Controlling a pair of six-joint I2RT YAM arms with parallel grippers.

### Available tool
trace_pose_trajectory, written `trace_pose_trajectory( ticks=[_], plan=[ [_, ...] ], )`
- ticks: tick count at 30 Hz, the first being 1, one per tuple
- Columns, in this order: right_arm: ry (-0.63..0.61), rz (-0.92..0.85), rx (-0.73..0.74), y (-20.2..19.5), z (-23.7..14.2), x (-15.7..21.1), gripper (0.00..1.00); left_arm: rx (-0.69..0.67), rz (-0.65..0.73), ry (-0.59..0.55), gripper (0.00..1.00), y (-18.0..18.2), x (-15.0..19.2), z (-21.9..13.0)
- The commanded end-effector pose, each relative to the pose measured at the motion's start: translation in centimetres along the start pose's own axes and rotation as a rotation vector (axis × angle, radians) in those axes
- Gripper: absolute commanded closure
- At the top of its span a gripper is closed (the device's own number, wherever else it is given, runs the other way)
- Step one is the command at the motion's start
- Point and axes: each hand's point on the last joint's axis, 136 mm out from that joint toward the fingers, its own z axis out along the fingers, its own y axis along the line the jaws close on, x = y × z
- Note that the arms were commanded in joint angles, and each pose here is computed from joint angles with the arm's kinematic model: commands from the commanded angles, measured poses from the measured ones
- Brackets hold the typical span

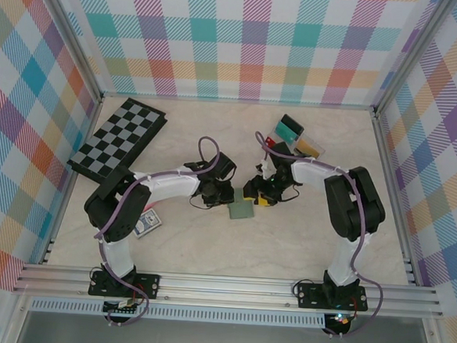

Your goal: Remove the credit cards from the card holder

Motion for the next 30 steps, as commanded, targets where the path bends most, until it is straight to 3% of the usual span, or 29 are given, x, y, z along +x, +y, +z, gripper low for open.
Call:
trace_pose_trajectory(
  ticks=[1, 10, 15, 20, 23, 26, 30],
  plan=[
    [0.02, -0.032, -0.058, 0.7, 0.5, -0.3, 0.46, -0.044, -0.012, 0.019, 0.83, 0.6, 0.7, 0.6],
    [0.043, -0.077, -0.238, 3.5, 0.4, 0.1, 0.51, -0.075, -0.052, 0.04, 0.85, 2.5, 2.0, 1.7],
    [0.047, -0.091, -0.331, 5.4, -0.6, 0.5, 0.62, -0.065, -0.039, 0.016, 0.85, 1.9, 1.4, 0.9],
    [0.02, -0.083, -0.267, 4.8, -1.2, 0.7, 0.81, -0.084, -0.014, -0.047, 0.83, 1.5, -0.1, -1.6],
    [-0.012, -0.067, -0.224, 4.7, -1.9, 0.5, 0.85, -0.071, -0.016, -0.086, 0.74, 1.3, -0.8, -3.4],
    [-0.048, -0.065, -0.191, 5.1, -2.6, 0.3, 0.87, -0.034, 0.002, -0.11, 0.54, 0.8, -1.0, -5.2],
    [-0.061, -0.045, -0.16, 5.5, -3.2, 0.2, 0.9, 0.044, 0.041, -0.124, 0.38, -0.6, -1.1, -6.8]
  ],
)
